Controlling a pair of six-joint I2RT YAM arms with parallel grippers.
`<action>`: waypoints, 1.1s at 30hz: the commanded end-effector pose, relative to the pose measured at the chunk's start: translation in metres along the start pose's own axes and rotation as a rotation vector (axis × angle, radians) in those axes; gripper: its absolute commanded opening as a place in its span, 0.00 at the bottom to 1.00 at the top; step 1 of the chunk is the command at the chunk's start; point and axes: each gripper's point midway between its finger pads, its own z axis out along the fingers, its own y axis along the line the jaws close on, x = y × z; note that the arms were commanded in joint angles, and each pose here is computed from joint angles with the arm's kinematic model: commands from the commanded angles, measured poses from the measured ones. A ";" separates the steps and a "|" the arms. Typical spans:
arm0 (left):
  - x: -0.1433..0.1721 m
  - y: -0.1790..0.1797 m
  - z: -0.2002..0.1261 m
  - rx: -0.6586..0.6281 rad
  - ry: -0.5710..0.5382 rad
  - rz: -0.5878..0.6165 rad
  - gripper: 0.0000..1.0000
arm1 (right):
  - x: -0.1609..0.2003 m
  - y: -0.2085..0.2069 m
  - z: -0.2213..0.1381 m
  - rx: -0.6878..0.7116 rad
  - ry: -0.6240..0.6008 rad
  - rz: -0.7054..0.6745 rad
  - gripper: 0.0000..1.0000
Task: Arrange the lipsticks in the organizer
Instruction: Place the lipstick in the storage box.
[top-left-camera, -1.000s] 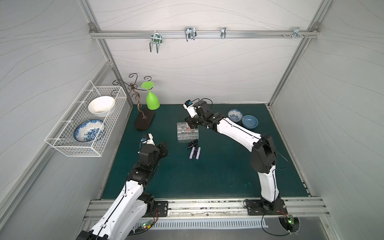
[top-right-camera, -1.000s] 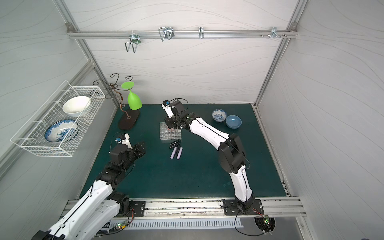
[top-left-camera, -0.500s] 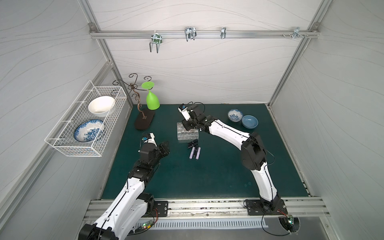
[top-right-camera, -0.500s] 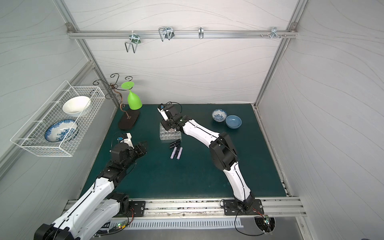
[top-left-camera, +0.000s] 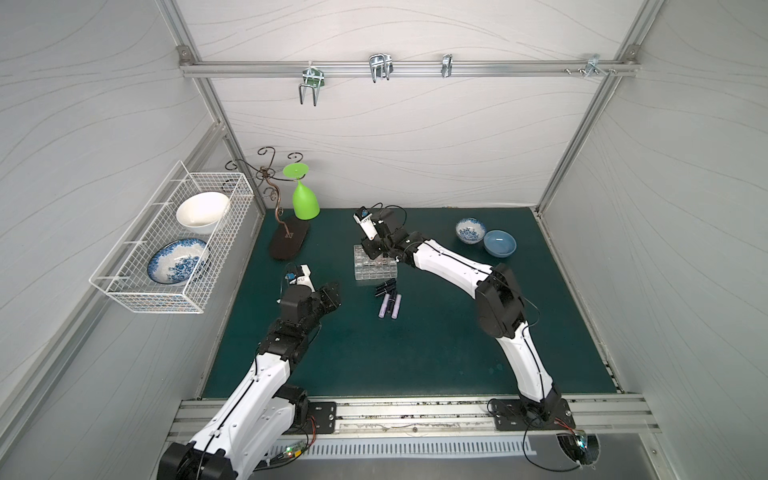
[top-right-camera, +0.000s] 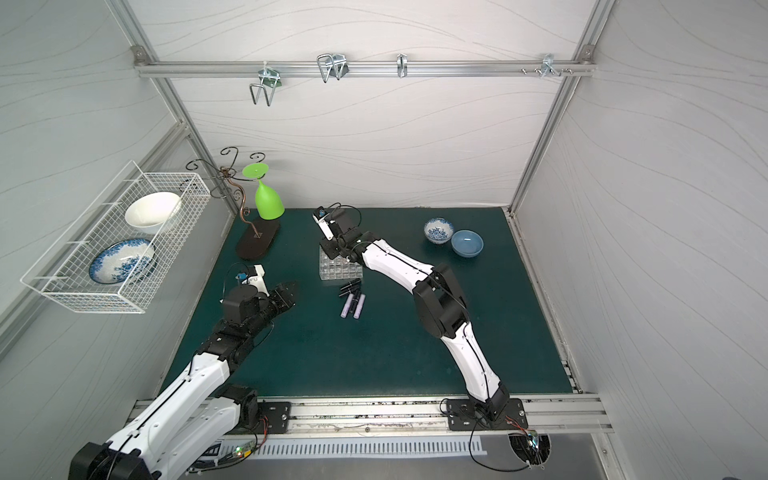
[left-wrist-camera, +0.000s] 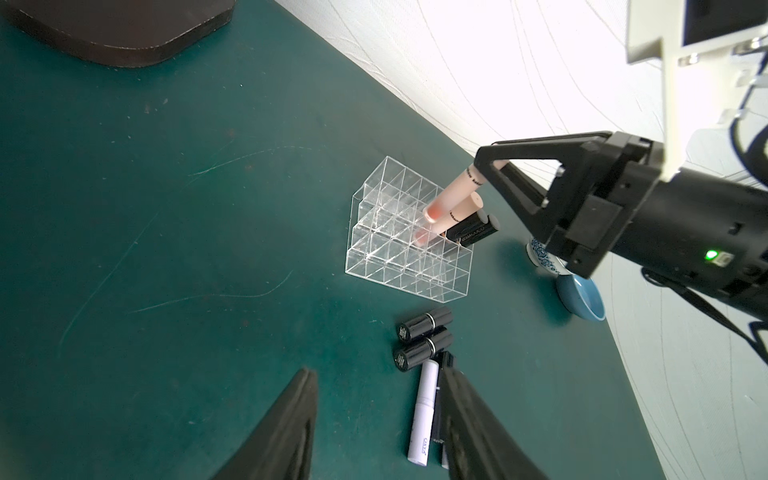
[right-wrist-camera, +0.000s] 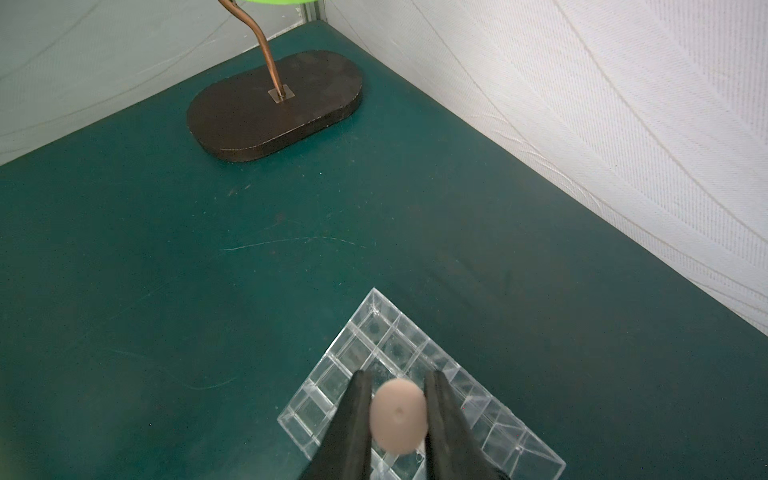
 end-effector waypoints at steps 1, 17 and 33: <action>-0.014 -0.013 -0.001 0.047 -0.042 0.000 0.53 | -0.007 -0.002 0.007 0.018 -0.028 -0.002 0.18; -0.012 -0.014 0.001 0.053 -0.029 0.000 0.54 | 0.011 -0.011 0.019 0.044 0.000 0.017 0.18; -0.010 -0.019 0.003 0.068 0.005 0.012 0.58 | -0.005 -0.014 -0.013 0.054 -0.041 0.037 0.54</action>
